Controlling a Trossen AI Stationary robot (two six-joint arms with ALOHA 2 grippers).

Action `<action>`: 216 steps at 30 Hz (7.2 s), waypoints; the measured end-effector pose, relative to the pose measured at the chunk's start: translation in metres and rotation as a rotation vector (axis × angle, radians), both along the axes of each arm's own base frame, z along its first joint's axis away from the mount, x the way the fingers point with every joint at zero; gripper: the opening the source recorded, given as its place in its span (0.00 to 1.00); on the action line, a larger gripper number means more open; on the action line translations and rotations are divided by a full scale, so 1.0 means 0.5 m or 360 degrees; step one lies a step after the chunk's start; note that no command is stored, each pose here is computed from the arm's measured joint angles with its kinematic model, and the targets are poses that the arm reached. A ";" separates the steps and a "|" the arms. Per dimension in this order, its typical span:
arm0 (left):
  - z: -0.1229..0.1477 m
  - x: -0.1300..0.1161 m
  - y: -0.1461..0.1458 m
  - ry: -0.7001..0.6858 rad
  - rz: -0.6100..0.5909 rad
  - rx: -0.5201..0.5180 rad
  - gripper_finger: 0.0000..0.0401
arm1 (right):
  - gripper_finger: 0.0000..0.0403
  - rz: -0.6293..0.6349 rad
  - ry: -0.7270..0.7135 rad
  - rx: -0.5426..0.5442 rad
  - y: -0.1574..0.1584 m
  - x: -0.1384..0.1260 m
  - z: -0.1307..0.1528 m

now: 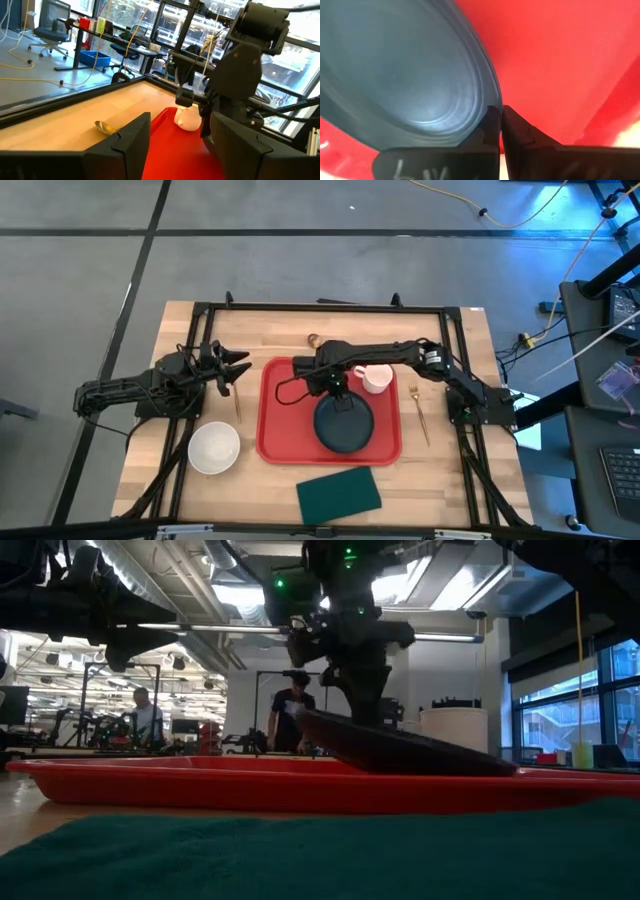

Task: Set up tray
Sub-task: Put the black plate on the orange tray to the bottom left of the white mug, then put the white bowl on the black plate on the orange tray

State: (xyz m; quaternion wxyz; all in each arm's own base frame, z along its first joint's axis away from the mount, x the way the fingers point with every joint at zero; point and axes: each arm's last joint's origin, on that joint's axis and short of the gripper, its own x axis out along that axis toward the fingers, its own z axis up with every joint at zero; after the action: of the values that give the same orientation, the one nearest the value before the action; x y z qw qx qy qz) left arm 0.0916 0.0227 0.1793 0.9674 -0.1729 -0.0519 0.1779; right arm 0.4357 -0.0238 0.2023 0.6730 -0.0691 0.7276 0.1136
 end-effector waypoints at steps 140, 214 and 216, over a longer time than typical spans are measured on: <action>0.264 0.442 -0.068 0.1456 -0.0637 -0.0601 0.01 | 0.28 -0.1624 -0.0917 0.0394 0.252 -0.408 0.334; 0.051 0.732 0.008 0.2035 -0.0332 -0.0947 0.06 | 0.28 -0.1434 -0.0831 0.0197 0.256 -0.491 0.346; 0.051 0.732 0.008 0.2035 -0.0329 -0.0945 0.08 | 0.28 -0.1435 -0.0836 0.0193 0.256 -0.491 0.346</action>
State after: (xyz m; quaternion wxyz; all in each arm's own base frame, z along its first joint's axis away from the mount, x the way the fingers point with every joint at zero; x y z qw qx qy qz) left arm 0.4575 0.0270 0.2049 0.7323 -0.2948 0.5931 0.1584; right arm 0.1902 0.1041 0.3753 0.8176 0.2639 0.4840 -0.1664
